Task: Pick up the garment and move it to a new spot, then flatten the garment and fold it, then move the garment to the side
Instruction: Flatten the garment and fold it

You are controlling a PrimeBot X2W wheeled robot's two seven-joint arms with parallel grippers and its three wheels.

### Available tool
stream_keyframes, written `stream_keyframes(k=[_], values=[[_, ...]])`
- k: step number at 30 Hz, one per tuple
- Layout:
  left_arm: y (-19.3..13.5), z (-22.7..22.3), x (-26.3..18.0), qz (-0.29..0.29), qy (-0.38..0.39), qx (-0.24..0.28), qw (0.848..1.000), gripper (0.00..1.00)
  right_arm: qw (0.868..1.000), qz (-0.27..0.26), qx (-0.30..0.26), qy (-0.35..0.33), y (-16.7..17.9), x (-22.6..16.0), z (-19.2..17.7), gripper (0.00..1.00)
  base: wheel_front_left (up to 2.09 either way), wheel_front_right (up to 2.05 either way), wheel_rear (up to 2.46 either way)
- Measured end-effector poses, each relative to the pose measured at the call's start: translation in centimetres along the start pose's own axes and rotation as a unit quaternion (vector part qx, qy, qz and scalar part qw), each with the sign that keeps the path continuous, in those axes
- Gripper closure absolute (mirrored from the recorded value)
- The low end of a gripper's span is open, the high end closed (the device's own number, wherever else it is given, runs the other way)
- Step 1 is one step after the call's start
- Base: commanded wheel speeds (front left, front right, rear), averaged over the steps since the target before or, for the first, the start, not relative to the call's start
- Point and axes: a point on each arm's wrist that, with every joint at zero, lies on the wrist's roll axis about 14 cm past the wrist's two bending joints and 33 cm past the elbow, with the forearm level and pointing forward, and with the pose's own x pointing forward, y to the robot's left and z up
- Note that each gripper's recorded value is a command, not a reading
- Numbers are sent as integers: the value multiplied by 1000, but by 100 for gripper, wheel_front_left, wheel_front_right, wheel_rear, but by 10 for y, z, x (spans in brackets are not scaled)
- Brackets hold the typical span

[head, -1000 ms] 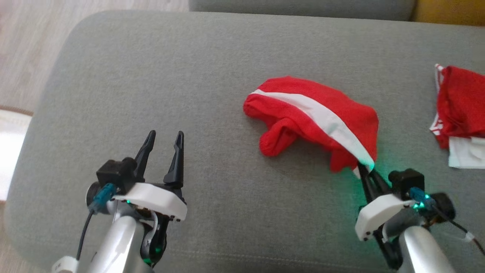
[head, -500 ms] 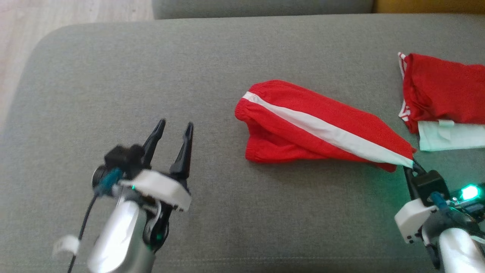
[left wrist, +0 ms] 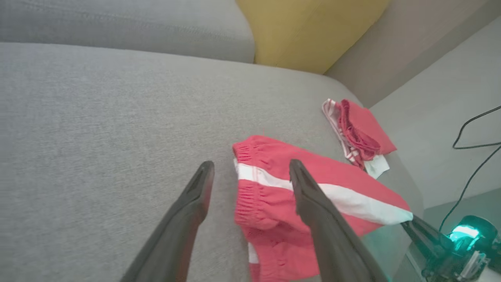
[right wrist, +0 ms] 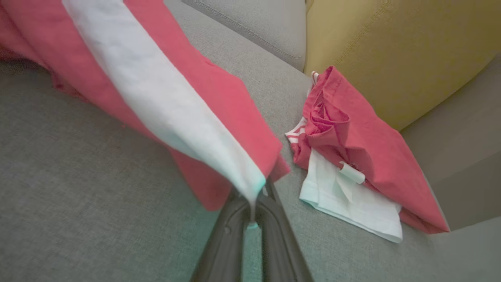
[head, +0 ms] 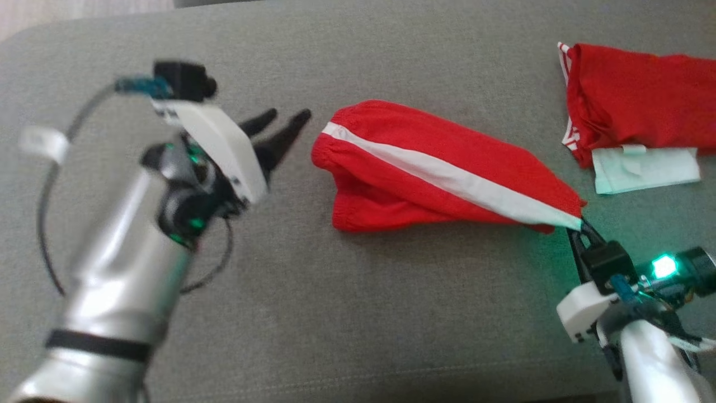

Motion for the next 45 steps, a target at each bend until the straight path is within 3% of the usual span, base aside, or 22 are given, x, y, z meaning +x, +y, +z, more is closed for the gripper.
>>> stream_keyframes(k=[6,13,34,35,36,37,45], values=[[4,-5,13,-8,89,-14,996,0,1000,-5,7,-2,-1,3,-1,100,0,0,0],[6,-33,23,-15,188,-52,981,0,1000,-5,11,6,1,4,-10,100,0,0,0],[-3,-60,42,-30,246,-37,968,0,1000,-6,20,15,3,7,-18,100,0,0,0],[-4,-61,42,-31,248,-35,968,21,1000,-6,20,16,3,7,-18,100,0,0,0],[-5,-62,41,-33,250,-34,967,65,1000,-6,19,16,3,7,-18,100,0,0,0],[-7,-61,42,-36,249,-36,967,100,1000,-5,18,16,3,7,-18,100,0,0,0],[-18,-50,40,-55,224,-36,972,100,1000,-11,19,4,-1,9,-11,100,0,0,0]])
